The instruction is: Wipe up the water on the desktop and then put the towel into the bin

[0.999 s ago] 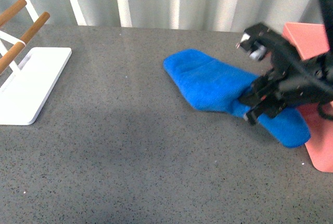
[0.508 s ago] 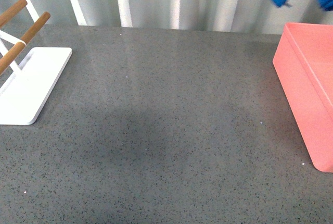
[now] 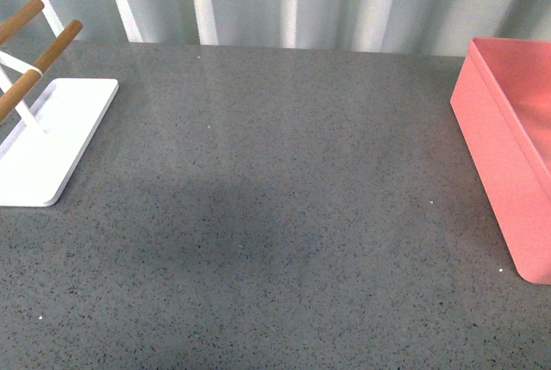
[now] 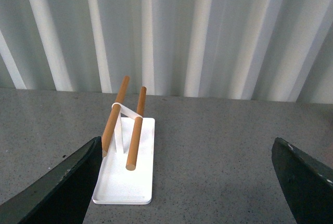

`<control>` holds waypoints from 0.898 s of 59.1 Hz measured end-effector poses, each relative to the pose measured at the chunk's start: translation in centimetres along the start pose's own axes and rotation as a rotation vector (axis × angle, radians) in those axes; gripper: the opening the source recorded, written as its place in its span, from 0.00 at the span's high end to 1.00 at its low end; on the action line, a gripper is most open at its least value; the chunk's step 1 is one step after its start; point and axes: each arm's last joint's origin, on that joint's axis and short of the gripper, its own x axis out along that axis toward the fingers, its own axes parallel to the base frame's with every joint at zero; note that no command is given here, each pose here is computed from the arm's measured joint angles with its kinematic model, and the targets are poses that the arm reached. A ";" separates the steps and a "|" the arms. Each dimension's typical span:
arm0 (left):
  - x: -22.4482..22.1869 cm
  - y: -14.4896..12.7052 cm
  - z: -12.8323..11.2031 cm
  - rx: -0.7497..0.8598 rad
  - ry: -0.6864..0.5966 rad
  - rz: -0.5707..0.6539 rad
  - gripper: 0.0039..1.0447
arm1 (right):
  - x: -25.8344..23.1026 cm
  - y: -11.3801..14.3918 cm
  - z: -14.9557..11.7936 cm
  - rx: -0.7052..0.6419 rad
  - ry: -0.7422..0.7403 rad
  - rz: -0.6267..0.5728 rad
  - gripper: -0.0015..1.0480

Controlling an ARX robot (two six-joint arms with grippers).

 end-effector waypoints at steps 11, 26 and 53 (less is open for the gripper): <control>0.0 0.0 0.0 0.000 0.000 0.000 0.06 | 3.5 0.2 -3.4 0.072 0.144 -0.006 0.97; 0.0 0.0 0.0 0.000 0.000 0.000 0.06 | 6.1 -0.9 -7.0 0.174 0.422 -0.097 0.97; 0.0 0.0 0.0 0.000 0.000 0.000 0.06 | 6.5 -2.9 -9.6 0.222 0.585 -0.237 0.46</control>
